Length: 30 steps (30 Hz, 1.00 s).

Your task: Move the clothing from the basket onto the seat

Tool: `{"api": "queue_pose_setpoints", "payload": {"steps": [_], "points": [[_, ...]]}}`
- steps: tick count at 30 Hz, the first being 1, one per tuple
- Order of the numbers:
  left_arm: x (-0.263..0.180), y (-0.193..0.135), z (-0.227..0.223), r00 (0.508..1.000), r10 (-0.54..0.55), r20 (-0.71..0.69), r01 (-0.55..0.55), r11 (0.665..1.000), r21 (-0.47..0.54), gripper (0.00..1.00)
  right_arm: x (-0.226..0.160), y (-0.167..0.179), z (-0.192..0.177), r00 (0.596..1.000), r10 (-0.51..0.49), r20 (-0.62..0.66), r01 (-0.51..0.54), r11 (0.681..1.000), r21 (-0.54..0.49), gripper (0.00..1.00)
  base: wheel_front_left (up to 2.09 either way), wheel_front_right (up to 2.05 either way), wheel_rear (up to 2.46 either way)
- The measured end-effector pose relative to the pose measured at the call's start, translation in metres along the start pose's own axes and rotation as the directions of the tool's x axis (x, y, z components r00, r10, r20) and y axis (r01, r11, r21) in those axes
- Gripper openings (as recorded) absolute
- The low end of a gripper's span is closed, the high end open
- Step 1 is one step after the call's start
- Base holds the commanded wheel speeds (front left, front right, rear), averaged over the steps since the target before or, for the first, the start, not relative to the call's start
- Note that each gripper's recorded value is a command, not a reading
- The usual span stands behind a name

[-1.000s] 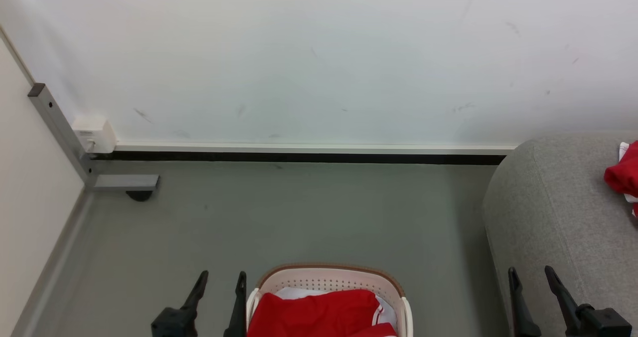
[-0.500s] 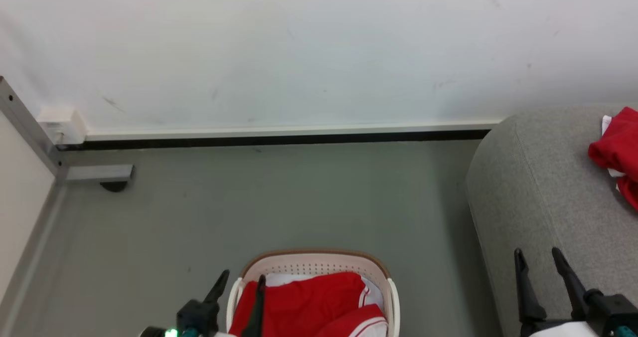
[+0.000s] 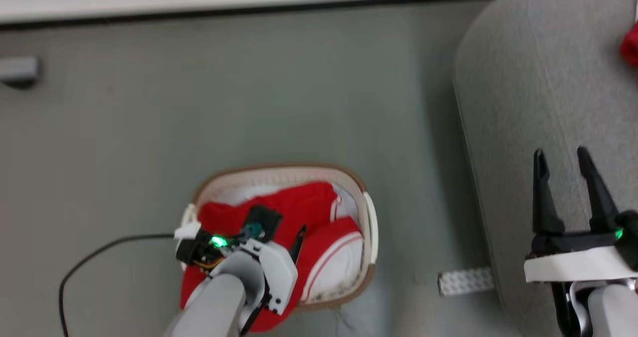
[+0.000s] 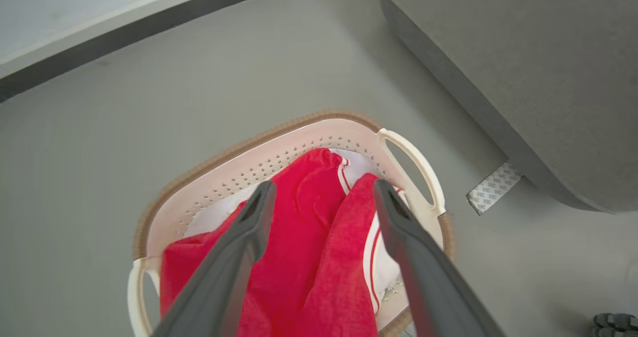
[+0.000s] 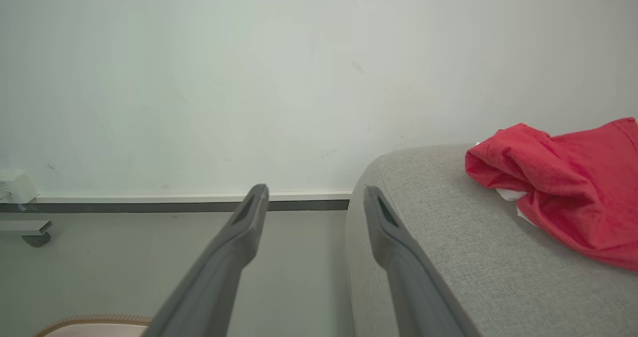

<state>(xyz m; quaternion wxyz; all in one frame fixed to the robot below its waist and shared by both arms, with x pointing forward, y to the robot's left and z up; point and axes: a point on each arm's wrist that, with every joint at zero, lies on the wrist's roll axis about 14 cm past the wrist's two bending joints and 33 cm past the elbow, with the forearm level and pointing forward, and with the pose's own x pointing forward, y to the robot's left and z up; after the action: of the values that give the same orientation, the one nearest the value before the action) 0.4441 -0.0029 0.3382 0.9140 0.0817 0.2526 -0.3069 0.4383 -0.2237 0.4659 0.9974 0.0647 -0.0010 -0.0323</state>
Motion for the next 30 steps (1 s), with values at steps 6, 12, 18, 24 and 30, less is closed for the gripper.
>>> {"api": "queue_pose_setpoints", "payload": {"steps": [6, 12, 18, 24, 30], "points": [[0.045, -0.013, -0.069, 0.966, -0.095, -0.239, 0.087, 0.995, -0.042, 1.00, 0.020, -0.014, -0.024, 0.999, -0.027, -0.038, 0.026, 0.999, -0.024, 1.00, 0.00, 0.00, 0.00], [0.076, -0.027, -0.127, 0.909, -0.158, -0.386, 0.133, 0.987, -0.092, 1.00, 0.024, -0.030, -0.057, 0.992, -0.065, -0.108, 0.060, 0.997, -0.054, 1.00, 0.00, 0.00, 0.00], [0.091, -0.027, -0.177, 0.856, -0.164, -0.489, 0.123, 0.986, -0.115, 1.00, 0.019, -0.044, -0.083, 0.980, -0.102, -0.173, 0.089, 0.993, -0.078, 1.00, 0.00, 0.00, 0.00], [0.100, -0.041, -0.207, 0.818, -0.212, -0.534, 0.157, 0.977, -0.147, 1.00, 0.013, -0.056, -0.100, 0.966, -0.134, -0.221, 0.115, 0.989, -0.097, 1.00, 0.00, 0.00, 0.00], [0.113, -0.055, -0.199, 0.842, -0.247, -0.479, 0.197, 0.968, -0.153, 0.00, 0.008, -0.064, -0.103, 0.959, -0.158, -0.236, 0.136, 0.985, -0.109, 1.00, 0.00, 0.00, 0.00]]}}
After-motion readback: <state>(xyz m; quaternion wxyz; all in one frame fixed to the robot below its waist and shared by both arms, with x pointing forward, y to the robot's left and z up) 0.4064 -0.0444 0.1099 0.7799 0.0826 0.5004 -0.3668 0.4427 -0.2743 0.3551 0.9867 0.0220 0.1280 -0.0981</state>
